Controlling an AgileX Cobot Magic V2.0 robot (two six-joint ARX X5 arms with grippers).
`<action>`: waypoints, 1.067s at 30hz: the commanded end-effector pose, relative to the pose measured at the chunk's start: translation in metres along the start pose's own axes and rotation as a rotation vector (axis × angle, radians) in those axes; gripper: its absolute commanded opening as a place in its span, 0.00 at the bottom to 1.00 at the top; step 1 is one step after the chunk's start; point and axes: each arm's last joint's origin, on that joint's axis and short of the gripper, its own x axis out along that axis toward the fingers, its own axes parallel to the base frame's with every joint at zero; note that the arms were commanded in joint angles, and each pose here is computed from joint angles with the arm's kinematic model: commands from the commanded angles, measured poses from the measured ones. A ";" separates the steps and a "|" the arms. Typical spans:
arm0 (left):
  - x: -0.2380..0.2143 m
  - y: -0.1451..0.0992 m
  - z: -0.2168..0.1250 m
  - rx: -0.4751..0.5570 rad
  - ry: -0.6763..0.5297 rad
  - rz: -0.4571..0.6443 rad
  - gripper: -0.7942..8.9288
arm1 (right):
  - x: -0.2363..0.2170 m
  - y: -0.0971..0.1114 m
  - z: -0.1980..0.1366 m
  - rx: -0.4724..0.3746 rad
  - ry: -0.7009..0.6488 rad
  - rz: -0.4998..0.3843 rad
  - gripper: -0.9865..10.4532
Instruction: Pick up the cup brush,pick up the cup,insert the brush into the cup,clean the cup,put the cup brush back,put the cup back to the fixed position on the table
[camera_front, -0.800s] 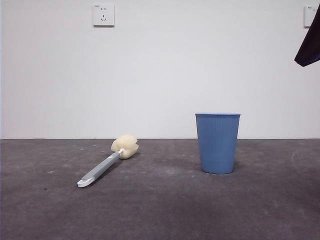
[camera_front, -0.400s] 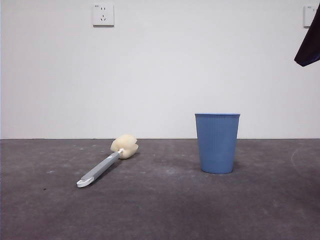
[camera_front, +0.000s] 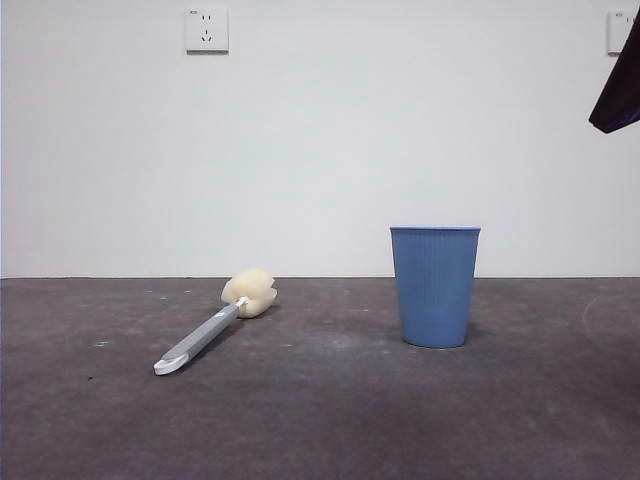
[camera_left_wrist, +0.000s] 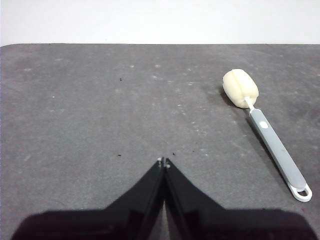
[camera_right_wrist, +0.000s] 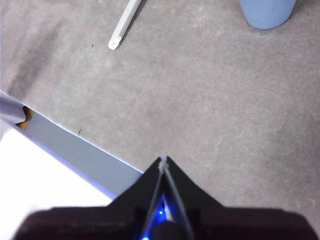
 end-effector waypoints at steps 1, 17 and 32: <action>0.001 0.001 -0.004 -0.008 0.008 0.003 0.08 | -0.001 0.000 0.001 0.007 -0.007 -0.001 0.09; 0.001 0.000 -0.004 -0.007 0.008 0.003 0.08 | -0.049 -0.023 0.002 -0.180 -0.482 -0.233 0.09; 0.001 0.001 -0.004 -0.008 0.008 0.003 0.08 | 0.000 -0.077 -0.066 -0.198 -0.867 -0.453 0.09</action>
